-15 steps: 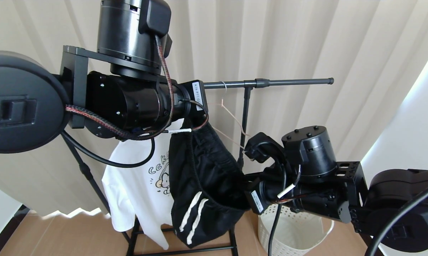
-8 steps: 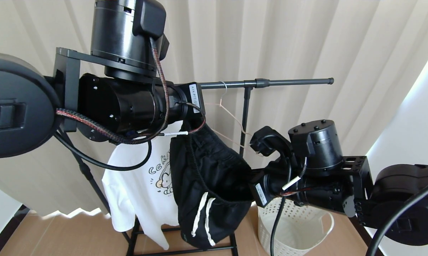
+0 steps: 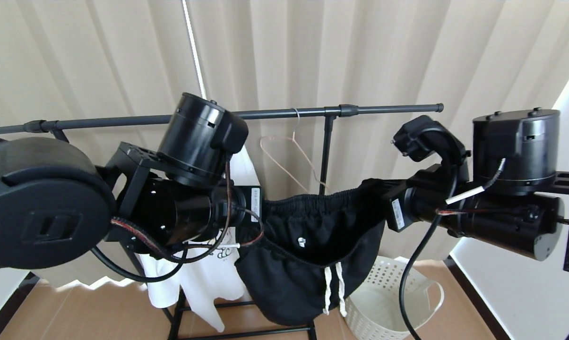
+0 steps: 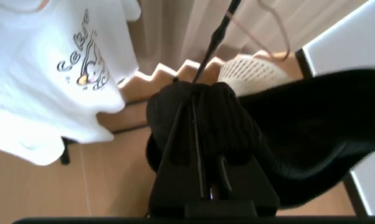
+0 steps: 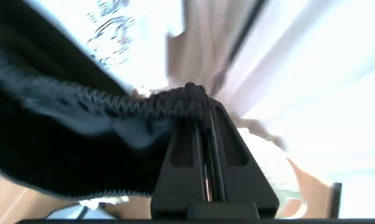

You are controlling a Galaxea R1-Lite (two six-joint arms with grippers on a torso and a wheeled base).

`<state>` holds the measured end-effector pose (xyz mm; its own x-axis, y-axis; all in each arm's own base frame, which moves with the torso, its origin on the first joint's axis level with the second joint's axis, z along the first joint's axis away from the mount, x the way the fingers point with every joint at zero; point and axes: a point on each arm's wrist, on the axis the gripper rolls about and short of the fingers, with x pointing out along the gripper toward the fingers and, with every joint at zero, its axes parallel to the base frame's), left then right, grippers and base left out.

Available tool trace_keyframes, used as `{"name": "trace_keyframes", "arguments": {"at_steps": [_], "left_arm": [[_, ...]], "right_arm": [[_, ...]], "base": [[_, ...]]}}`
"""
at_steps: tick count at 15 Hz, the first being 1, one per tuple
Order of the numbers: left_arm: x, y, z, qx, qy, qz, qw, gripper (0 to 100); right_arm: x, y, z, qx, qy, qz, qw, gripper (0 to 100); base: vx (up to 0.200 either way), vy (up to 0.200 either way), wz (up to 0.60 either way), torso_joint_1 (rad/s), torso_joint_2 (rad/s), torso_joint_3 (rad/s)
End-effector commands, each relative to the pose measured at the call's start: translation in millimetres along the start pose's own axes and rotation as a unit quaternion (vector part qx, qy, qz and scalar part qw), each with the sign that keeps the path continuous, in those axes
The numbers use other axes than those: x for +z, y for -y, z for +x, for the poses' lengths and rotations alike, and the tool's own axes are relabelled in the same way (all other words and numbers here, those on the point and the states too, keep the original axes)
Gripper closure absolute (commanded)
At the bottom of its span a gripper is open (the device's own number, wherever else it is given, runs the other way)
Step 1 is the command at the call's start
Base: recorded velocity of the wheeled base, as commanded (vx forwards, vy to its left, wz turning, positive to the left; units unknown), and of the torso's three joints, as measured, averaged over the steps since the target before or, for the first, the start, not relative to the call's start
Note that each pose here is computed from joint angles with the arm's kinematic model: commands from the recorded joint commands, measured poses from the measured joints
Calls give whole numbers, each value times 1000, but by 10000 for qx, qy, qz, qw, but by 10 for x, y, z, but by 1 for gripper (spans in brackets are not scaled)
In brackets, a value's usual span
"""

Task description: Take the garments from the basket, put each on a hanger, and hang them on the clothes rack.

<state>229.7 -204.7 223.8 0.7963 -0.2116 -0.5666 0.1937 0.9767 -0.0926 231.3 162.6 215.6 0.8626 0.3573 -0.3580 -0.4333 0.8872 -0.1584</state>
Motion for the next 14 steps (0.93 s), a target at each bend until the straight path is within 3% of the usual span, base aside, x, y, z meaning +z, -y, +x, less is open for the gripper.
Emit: {"name": "trace_keyframes", "arguments": {"at_steps": [1,2,3,11,14], "left_arm": [[-240,64,147,43,-338,187,9992,100],[-296,106,166,-17,-366,242,9990,100],[-329,110,170,-21,-400,287,9988,0],[-340,145,148,-163,-441,317,9984,0],[-300,101,18,-869,-615,206,9941,0]], "right_arm": [[86,95,-199,-131,283,69,9995,100],[88,131,-203,-214,284,31,9994,100],[80,189,-197,-355,259,-47,9990,100],[34,474,-247,-1035,131,-404,9937,100],[46,593,-270,-1245,147,-380,9914,100]], "base": [[0,0,0,0,0,0],[0,0,0,0,0,0],[0,0,0,0,0,0],[0,0,0,0,0,0],[0,0,0,0,0,0]]}}
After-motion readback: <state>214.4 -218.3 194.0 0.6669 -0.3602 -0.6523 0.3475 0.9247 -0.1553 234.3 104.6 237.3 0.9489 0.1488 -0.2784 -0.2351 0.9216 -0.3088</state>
